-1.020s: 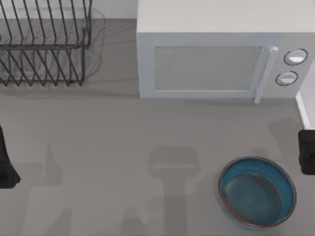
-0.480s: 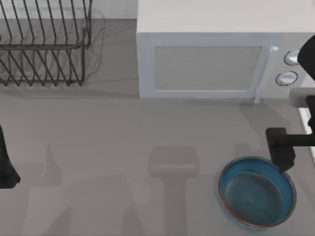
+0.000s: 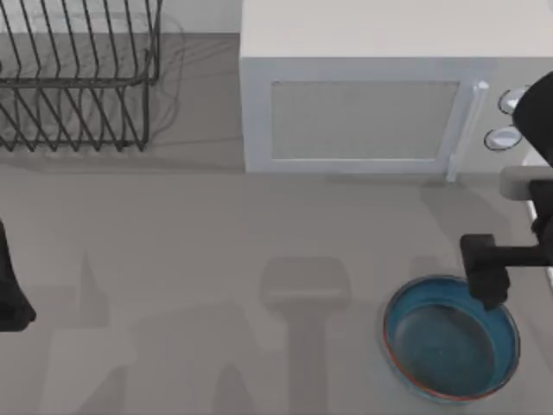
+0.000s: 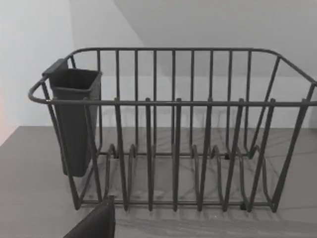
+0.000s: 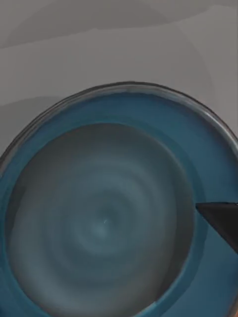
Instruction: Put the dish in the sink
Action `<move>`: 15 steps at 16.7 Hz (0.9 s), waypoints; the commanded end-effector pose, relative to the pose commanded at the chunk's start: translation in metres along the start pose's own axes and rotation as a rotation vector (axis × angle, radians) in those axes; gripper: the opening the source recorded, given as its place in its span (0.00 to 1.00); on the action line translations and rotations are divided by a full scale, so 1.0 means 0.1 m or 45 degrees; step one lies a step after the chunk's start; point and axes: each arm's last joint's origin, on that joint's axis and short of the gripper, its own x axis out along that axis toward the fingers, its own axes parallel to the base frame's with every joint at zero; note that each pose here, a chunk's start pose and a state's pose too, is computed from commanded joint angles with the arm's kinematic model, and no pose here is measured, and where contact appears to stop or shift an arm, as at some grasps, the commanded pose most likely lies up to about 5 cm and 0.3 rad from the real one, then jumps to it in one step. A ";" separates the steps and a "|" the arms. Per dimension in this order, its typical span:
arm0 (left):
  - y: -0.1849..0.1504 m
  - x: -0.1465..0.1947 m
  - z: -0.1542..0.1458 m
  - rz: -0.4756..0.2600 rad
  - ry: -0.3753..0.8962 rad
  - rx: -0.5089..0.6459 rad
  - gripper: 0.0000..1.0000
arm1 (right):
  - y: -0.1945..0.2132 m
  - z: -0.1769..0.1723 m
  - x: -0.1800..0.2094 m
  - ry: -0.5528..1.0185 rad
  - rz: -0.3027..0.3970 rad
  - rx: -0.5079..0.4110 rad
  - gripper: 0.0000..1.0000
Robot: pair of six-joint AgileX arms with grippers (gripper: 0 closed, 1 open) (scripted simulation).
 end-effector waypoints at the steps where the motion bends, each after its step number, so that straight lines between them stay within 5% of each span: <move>1: 0.00 0.00 0.00 0.000 0.000 0.000 1.00 | 0.01 0.01 0.10 -0.003 0.001 -0.001 1.00; 7: 0.00 0.00 0.00 0.000 0.000 0.000 1.00 | 0.01 0.00 0.74 -0.009 0.004 -0.001 1.00; 12: 0.00 0.00 0.00 0.000 0.000 0.000 1.00 | 0.00 -0.02 0.81 -0.004 0.002 -0.001 1.00; 15: 0.00 0.00 0.00 0.000 0.000 0.000 1.00 | 0.00 -0.02 0.81 -0.004 0.002 -0.001 0.77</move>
